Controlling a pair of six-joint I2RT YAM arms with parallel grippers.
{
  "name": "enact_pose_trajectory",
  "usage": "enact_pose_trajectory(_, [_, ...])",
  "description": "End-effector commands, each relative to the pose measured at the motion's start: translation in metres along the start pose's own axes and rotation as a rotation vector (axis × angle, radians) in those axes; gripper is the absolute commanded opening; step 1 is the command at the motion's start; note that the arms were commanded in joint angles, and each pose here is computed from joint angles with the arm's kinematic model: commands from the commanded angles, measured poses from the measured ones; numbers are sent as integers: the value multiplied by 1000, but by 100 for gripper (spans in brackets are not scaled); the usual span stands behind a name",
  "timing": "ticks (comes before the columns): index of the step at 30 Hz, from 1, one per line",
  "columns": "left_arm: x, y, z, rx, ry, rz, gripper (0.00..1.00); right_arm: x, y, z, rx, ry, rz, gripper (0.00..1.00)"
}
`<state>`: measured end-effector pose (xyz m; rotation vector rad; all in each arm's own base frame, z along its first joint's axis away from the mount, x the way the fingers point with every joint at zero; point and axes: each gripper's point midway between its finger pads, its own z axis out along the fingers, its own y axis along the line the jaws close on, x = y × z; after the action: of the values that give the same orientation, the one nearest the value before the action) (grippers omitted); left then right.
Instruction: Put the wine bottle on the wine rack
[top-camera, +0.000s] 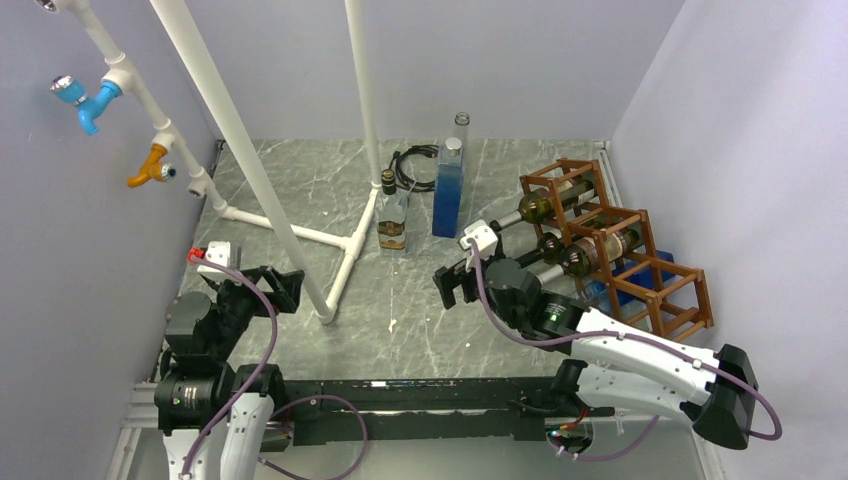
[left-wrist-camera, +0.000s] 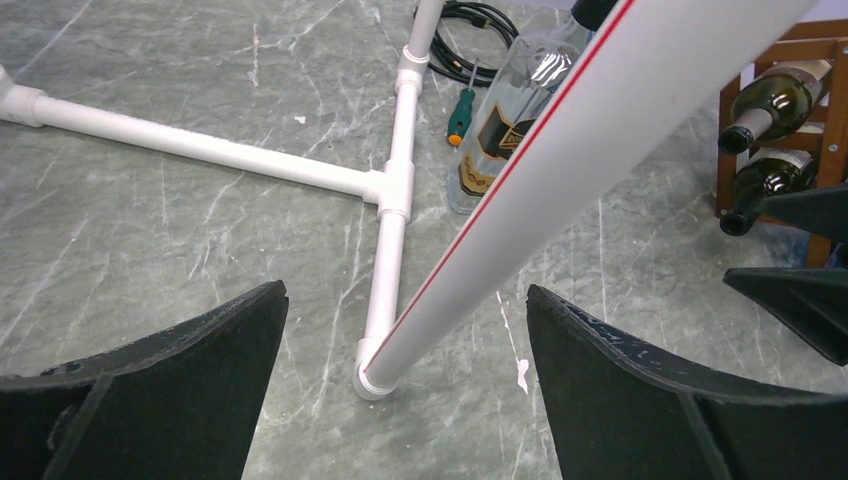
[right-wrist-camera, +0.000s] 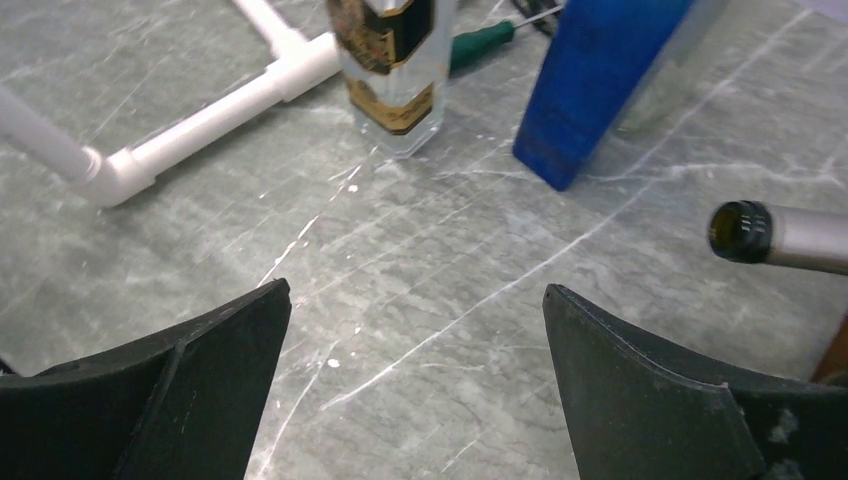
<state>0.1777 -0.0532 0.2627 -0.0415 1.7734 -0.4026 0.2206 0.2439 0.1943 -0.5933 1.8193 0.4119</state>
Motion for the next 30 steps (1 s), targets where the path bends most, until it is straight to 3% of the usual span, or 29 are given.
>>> enact_pose_trajectory(1, [-12,-1,-2,-4,-34,0,95,-39,-20,-11,113,-116,91,100])
enact_pose_trajectory(8, [-11,-1,0,-3,-26,-3,94,-105,-52,-4,200,-279,183,99])
enact_pose_trajectory(14, [-11,-2,-1,1,-29,-3,94,-176,-94,21,270,-299,230,99])
enact_pose_trajectory(18, [-13,-3,-4,4,-49,2,95,-212,-99,29,287,-318,180,99])
enact_pose_trajectory(24, [-15,-3,-6,2,-66,7,96,-233,-107,44,337,-350,178,99])
enact_pose_trajectory(30, [-14,-4,-5,10,-57,8,96,-224,-110,50,357,-340,193,99])
